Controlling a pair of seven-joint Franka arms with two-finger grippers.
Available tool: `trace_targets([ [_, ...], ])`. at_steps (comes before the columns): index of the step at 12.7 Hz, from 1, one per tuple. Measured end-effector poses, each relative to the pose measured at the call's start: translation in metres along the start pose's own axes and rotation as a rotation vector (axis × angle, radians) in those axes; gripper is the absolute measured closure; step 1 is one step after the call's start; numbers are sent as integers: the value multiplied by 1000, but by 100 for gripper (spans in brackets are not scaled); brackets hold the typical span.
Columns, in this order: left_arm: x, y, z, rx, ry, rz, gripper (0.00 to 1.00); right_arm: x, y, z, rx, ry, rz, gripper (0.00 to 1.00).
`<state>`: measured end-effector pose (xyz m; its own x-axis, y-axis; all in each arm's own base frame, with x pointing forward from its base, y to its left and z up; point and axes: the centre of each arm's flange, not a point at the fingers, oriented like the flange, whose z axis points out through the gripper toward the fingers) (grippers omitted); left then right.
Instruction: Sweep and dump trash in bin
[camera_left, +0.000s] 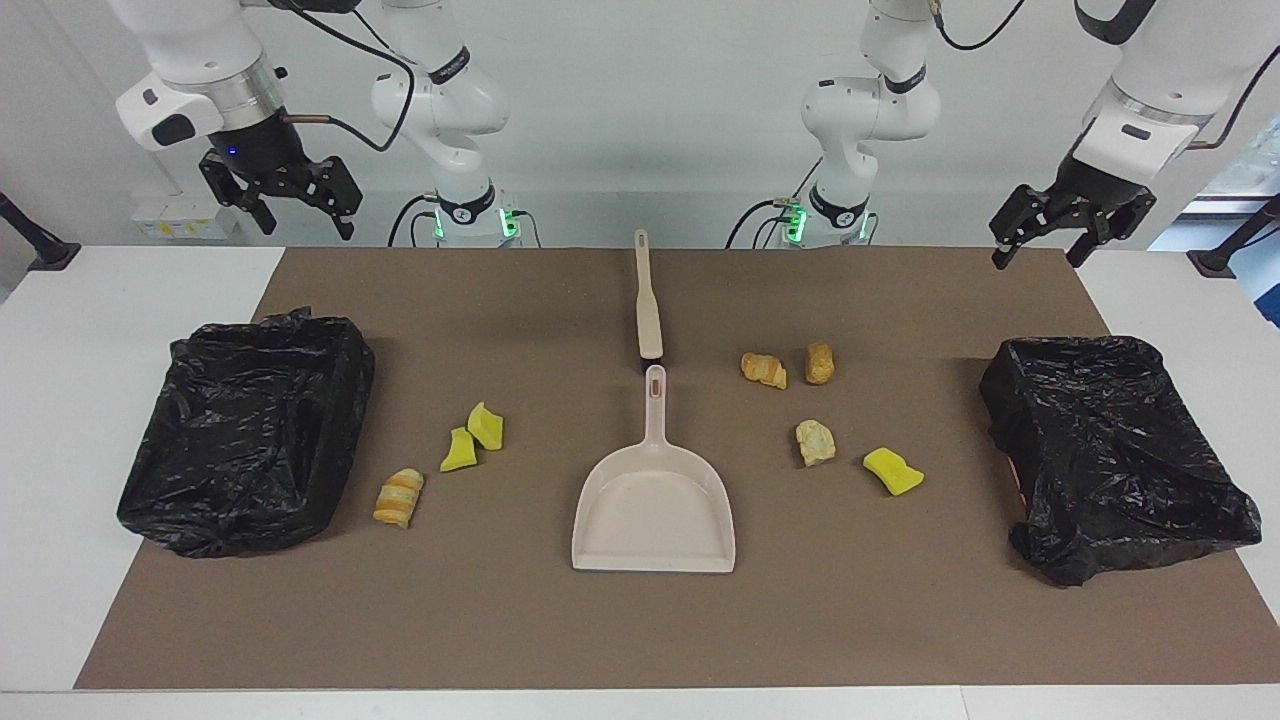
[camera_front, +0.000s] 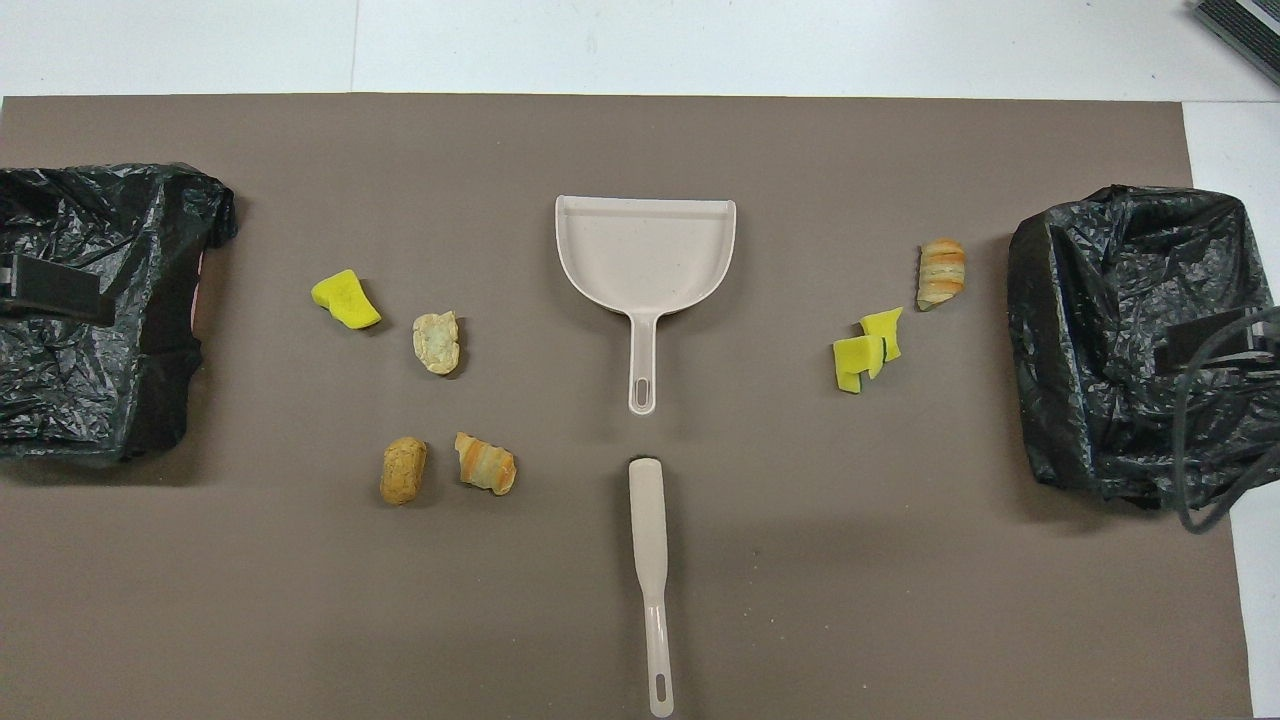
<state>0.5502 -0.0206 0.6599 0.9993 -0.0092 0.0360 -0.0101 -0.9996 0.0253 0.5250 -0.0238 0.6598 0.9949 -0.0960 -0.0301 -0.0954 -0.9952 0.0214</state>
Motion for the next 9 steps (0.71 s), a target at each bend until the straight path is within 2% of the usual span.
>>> trace_targets([
  [9,0,7,0,-1,-2,14,0,-3,-7,1,-2,-7,-13,0],
])
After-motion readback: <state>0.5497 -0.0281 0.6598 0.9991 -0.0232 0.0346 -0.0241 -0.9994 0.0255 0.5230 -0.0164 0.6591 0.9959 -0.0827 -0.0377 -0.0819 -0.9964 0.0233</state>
